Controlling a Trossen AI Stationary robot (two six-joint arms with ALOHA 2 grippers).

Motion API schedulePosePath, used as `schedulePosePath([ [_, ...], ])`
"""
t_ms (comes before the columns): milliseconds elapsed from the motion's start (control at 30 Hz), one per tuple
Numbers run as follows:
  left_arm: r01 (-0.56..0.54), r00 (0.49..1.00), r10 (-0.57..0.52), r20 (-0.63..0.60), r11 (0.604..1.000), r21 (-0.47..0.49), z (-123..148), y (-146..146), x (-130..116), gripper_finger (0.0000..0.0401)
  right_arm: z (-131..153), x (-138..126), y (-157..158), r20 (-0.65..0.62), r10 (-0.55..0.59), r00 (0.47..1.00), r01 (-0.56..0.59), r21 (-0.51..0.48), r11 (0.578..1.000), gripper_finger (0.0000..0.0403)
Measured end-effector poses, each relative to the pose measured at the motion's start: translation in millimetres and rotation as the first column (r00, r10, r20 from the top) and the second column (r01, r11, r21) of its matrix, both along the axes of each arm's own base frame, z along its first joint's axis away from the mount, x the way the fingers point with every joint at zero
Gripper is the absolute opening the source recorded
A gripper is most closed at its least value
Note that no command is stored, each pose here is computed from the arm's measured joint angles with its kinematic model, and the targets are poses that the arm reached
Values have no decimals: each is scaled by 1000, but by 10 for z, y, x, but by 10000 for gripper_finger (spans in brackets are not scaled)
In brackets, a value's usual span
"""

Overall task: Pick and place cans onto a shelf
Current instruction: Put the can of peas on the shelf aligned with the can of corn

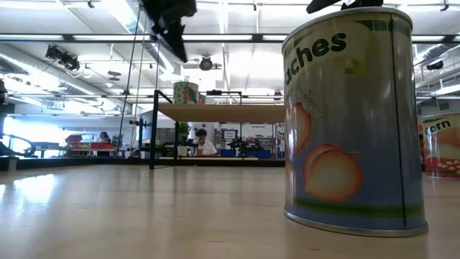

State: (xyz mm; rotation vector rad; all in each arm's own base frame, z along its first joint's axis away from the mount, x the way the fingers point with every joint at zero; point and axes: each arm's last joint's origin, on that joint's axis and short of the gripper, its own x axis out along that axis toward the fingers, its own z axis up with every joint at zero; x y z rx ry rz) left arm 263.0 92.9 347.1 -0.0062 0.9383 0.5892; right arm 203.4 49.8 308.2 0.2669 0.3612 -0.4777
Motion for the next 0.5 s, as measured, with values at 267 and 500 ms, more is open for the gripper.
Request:
schedulePosePath([
  [267, -154, 982, 153, -111, 988, 0, -305, 72, -86, 13, 2, 17, -35, 1, 11, 1000, -11, 22, 1000, 304],
  [500, -172, 982, 173, -75, 985, 18, -398, 187, -62, 13, 28, 41, -75, 18, 4, 1000, -4, 3, 1000, 305],
])
